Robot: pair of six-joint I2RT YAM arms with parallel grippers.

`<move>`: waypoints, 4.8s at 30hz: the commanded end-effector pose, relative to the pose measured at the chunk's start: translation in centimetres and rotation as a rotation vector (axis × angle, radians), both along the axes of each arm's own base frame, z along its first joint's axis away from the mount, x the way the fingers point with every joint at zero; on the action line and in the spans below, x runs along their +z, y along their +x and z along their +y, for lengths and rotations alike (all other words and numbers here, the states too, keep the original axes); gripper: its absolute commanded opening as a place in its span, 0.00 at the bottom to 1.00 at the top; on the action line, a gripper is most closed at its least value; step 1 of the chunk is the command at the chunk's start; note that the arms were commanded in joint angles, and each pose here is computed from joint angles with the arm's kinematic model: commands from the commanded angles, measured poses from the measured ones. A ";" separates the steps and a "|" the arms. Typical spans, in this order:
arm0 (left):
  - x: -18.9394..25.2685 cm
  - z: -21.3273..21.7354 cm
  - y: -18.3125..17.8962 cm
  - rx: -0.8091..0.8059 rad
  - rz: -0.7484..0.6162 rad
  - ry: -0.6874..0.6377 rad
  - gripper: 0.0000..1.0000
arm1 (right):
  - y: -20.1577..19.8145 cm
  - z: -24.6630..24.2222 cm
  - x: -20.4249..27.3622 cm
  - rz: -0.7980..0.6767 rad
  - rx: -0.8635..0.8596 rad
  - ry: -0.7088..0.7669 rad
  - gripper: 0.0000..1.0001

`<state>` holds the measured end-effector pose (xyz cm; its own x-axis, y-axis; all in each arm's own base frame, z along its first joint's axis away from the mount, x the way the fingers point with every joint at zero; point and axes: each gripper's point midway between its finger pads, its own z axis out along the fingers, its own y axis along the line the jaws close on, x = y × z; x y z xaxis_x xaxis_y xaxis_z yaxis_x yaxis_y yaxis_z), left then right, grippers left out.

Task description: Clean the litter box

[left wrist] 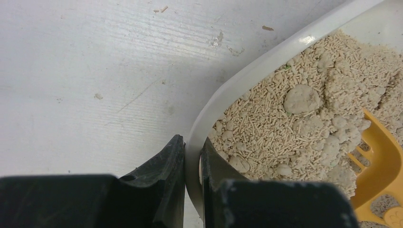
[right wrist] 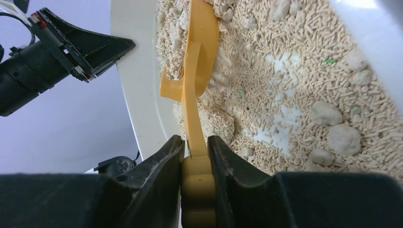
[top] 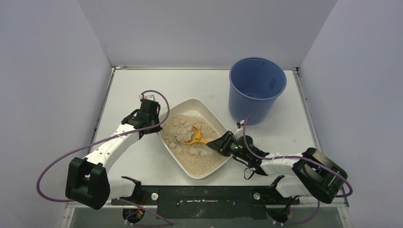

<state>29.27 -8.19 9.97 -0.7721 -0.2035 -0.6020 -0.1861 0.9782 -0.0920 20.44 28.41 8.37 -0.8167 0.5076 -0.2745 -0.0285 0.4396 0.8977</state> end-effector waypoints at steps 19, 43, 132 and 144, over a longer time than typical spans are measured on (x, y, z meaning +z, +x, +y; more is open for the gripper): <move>2.0 4.5 1.9 0.096 -0.079 0.100 0.00 | 0.2 -2.3 5.3 -0.248 -0.057 0.210 0.00; 2.5 4.1 2.1 0.098 -0.111 0.061 0.64 | -2.5 -2.5 12.2 -0.382 0.046 0.455 0.00; 4.8 2.0 2.3 0.023 -0.191 -0.053 0.97 | -0.4 -4.2 12.5 -0.195 -0.089 0.468 0.00; 5.2 2.1 2.2 0.021 -0.203 -0.052 0.97 | -0.3 -3.9 16.1 -0.284 -0.074 0.482 0.00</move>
